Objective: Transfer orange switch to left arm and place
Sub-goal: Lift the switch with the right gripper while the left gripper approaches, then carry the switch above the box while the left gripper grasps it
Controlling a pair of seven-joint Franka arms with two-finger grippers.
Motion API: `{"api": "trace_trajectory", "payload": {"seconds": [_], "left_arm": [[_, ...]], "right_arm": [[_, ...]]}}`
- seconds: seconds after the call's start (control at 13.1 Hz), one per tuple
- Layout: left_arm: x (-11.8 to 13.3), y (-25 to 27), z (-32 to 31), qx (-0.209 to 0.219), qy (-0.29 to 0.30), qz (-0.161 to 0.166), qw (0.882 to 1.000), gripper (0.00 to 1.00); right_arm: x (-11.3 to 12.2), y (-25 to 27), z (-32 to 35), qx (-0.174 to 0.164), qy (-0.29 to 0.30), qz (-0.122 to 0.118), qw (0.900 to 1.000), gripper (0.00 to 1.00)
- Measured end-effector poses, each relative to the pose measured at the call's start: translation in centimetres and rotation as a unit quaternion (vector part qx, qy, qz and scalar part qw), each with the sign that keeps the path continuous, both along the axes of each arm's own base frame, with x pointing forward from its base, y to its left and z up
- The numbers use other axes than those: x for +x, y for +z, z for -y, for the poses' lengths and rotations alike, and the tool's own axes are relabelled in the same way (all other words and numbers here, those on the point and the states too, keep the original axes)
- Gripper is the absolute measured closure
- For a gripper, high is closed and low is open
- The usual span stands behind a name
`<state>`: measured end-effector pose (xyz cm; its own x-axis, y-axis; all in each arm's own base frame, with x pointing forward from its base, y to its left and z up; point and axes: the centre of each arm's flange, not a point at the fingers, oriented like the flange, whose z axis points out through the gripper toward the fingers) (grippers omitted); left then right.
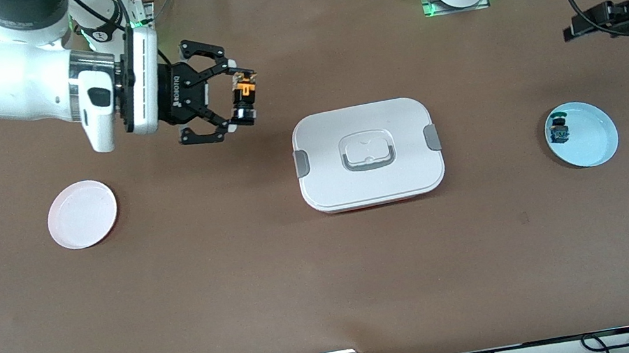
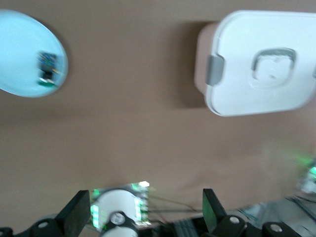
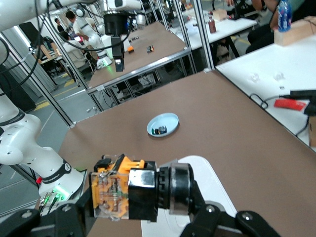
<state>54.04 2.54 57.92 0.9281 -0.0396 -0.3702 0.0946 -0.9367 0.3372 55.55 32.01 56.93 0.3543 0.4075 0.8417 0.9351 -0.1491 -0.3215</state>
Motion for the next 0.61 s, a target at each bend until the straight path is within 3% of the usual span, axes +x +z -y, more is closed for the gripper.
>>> {"api": "trace_trajectory", "payload": {"seconds": [0.15, 0.38, 0.53, 0.61], "left_arm": [[0.2, -1.6, -1.4, -0.141, 0.031, -0.051, 0.988, 0.00], [2.3, -4.5, 0.3, -0.299, 0.068, -0.107, 0.946, 0.00], [2.9, -5.8, 3.3, -0.372, 0.081, -0.137, 0.914, 0.00], [3.2, -6.1, 5.3, -0.394, 0.087, -0.142, 0.904, 0.00]], "right_arm": [[-0.7, -1.4, -1.5, 0.035, 0.003, 0.012, 0.999, 0.28], [-1.5, -1.7, -3.5, 0.052, -0.010, 0.027, 0.998, 0.28], [-2.3, -1.7, -5.0, 0.081, -0.021, 0.035, 0.996, 0.28], [-2.5, -1.8, -5.4, 0.102, -0.023, 0.042, 0.994, 0.28]]}}
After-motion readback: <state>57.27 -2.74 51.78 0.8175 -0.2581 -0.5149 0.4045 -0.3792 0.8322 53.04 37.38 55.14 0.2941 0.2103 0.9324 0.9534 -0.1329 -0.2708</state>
